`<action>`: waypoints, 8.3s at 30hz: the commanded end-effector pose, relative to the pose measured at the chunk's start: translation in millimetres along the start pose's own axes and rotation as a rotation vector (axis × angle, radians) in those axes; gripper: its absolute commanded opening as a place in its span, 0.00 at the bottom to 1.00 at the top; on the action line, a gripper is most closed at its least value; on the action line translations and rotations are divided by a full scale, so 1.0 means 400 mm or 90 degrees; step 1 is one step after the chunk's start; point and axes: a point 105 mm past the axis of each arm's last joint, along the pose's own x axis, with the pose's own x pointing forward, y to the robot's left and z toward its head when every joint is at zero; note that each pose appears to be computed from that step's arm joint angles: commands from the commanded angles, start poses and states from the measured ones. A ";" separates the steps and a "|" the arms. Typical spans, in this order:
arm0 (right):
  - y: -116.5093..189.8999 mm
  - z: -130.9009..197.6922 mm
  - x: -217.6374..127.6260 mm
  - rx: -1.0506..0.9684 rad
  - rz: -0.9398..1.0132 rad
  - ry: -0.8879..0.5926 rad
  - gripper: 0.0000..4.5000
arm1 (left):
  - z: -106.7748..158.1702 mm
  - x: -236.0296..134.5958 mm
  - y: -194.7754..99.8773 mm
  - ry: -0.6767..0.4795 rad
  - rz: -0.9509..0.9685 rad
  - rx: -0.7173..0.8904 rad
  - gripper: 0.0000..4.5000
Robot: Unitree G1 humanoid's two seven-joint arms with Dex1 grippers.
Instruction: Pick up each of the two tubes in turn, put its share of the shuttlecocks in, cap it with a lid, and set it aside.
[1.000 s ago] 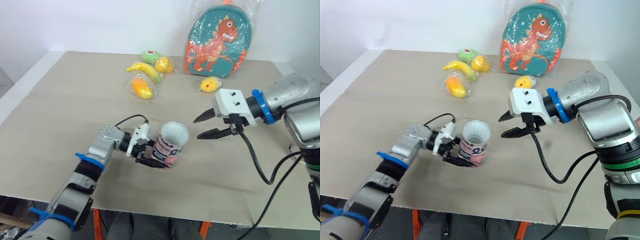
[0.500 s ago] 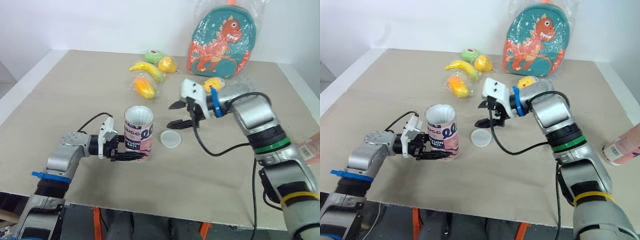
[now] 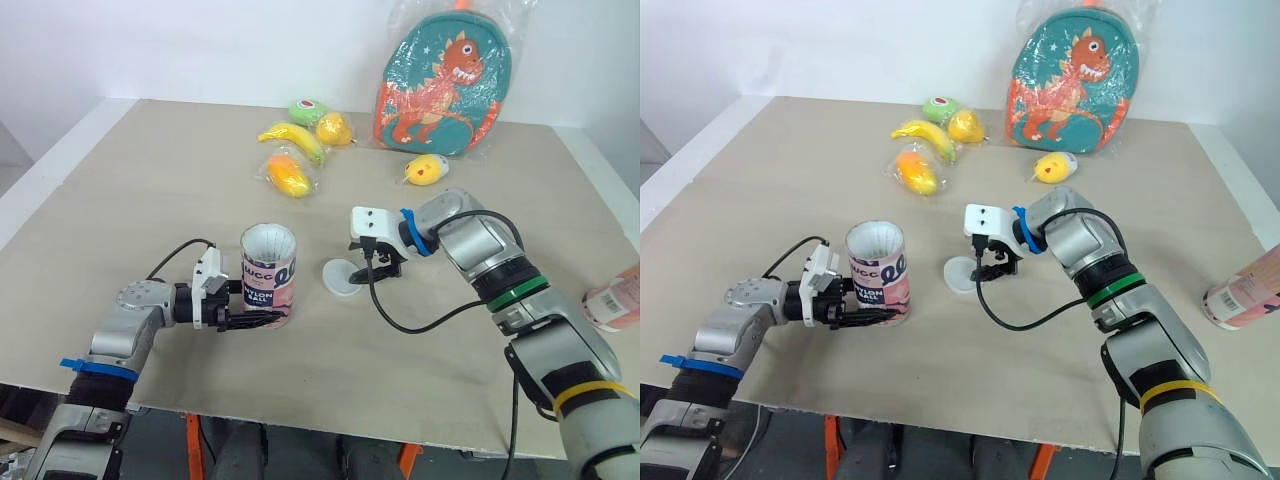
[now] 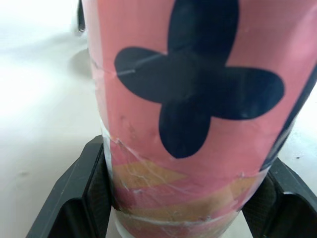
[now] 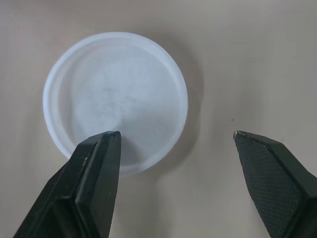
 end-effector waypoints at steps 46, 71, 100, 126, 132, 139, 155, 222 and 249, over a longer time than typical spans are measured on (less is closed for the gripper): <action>0.102 0.288 -0.280 -0.286 0.080 -0.127 0.01 | 0.003 0.278 -0.033 0.012 -0.240 0.101 0.66; 0.119 0.279 -0.282 -0.352 0.097 -0.076 0.01 | -0.024 0.250 -0.044 0.062 -0.263 0.048 0.66; 0.084 0.333 -0.299 -0.370 0.046 -0.119 0.01 | -0.012 0.248 -0.035 0.060 -0.254 0.044 0.66; 0.130 0.271 -0.274 -0.425 0.030 -0.041 0.01 | -0.019 0.241 -0.034 0.061 -0.249 0.039 0.66; 0.117 0.263 -0.277 -0.445 0.003 -0.016 0.01 | -0.021 0.239 -0.034 0.062 -0.248 0.038 0.66; 0.133 0.248 -0.259 -0.448 0.045 -0.020 0.08 | -0.021 0.241 -0.034 0.060 -0.247 0.038 0.66; 0.154 0.233 -0.123 -0.339 0.063 -0.088 0.66 | -0.028 0.243 -0.037 0.051 -0.240 0.027 0.66; 0.169 0.211 -0.157 -0.291 0.162 -0.104 0.02 | -0.027 0.247 -0.036 0.056 -0.240 0.033 0.66; 0.280 0.212 -0.377 0.023 -0.090 -0.411 1.00 | 0.013 0.271 -0.046 0.009 -0.268 0.076 0.99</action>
